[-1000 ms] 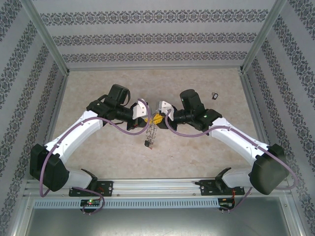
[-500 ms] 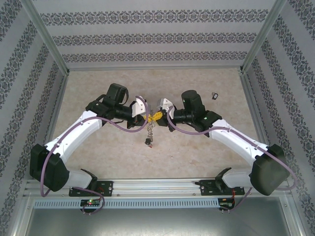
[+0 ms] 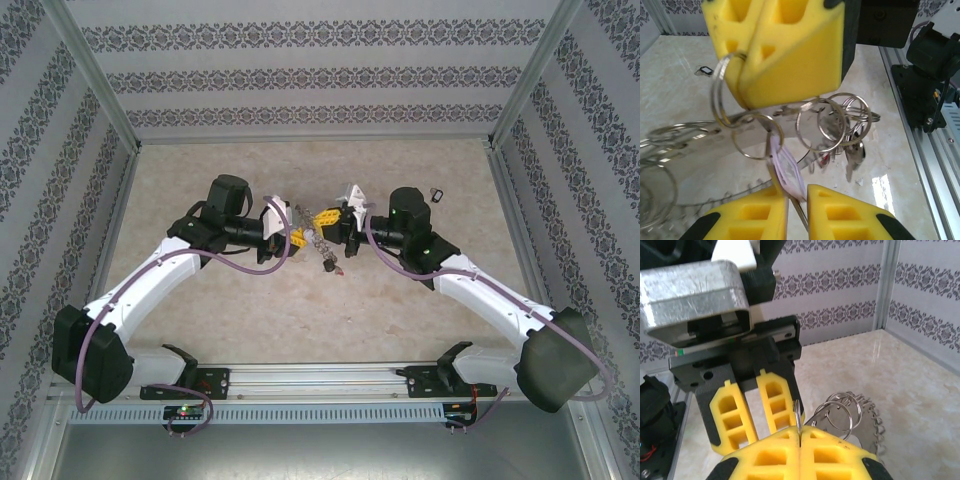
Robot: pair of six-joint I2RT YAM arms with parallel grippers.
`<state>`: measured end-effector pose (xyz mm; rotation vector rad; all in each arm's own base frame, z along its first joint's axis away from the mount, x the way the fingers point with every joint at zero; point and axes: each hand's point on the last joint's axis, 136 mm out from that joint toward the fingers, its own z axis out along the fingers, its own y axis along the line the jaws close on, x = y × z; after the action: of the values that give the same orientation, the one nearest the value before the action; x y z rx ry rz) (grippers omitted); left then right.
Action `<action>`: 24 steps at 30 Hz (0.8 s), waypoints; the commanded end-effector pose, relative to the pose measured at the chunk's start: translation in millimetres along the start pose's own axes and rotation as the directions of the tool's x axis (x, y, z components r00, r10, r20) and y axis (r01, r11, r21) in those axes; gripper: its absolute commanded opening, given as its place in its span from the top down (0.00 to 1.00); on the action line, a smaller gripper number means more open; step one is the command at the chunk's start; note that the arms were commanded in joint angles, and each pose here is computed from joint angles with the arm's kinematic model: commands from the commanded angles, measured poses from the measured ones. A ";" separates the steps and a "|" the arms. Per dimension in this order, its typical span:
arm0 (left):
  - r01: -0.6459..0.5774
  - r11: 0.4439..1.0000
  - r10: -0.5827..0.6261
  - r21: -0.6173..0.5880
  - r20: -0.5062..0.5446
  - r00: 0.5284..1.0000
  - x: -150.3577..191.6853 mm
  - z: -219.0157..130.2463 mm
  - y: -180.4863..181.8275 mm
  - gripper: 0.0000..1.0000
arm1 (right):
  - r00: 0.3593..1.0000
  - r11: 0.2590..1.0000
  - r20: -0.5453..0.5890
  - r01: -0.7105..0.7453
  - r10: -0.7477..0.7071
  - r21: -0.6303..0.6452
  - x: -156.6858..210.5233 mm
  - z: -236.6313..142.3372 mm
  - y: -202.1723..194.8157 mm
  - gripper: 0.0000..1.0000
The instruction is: Put the keys on the keyring
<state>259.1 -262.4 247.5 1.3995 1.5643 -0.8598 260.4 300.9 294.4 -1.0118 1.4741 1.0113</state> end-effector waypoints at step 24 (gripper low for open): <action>0.068 0.986 -0.052 -0.153 0.104 0.993 -11.9 -11.2 28.8 0.67 | 0.998 0.995 0.016 0.066 -0.065 -0.079 -12.1 6.8 18.4 1.00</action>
<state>278.4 -250.3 255.5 1.2088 1.5919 -0.7865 252.8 306.6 286.7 -1.0454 1.4816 1.0339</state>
